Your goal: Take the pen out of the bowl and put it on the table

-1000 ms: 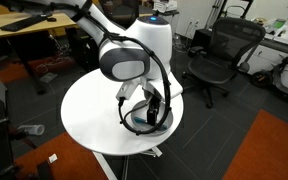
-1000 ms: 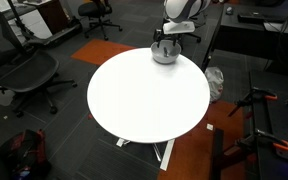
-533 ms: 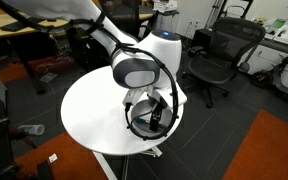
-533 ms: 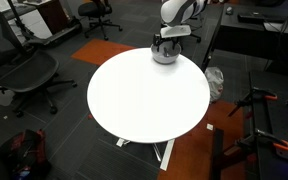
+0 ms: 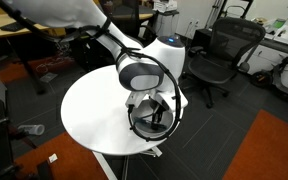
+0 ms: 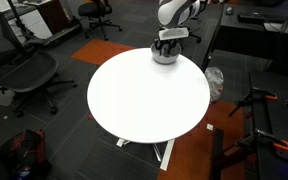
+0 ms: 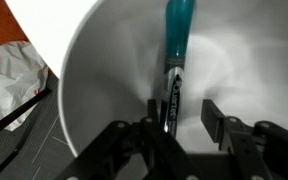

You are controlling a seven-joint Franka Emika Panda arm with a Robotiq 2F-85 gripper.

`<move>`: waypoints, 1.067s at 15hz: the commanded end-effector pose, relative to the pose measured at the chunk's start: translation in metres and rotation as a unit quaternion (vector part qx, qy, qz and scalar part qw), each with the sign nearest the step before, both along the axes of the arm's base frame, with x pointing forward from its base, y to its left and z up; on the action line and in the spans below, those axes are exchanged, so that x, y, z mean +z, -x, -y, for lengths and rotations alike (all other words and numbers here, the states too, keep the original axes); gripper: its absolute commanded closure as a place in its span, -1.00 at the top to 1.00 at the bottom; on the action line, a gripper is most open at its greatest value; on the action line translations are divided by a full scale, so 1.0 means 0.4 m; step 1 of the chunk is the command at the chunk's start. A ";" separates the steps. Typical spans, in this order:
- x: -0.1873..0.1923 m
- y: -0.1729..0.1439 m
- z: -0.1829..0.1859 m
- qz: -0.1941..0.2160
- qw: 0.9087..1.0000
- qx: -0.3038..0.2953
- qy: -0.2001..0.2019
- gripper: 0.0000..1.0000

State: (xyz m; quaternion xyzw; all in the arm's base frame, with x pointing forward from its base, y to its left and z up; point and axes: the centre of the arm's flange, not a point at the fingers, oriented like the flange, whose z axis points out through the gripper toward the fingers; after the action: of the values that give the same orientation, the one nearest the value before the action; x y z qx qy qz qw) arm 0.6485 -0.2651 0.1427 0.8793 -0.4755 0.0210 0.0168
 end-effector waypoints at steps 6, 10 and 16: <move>0.019 -0.015 0.005 0.001 1.000 0.016 -0.015 -0.91; 0.074 0.003 -0.017 0.012 0.999 0.043 -0.001 -0.91; 0.189 0.015 -0.073 0.032 0.995 0.093 0.027 -0.91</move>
State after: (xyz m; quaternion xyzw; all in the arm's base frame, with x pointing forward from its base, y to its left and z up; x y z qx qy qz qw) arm 0.6633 -0.2542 0.1871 0.9069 -0.4181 0.0497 0.0162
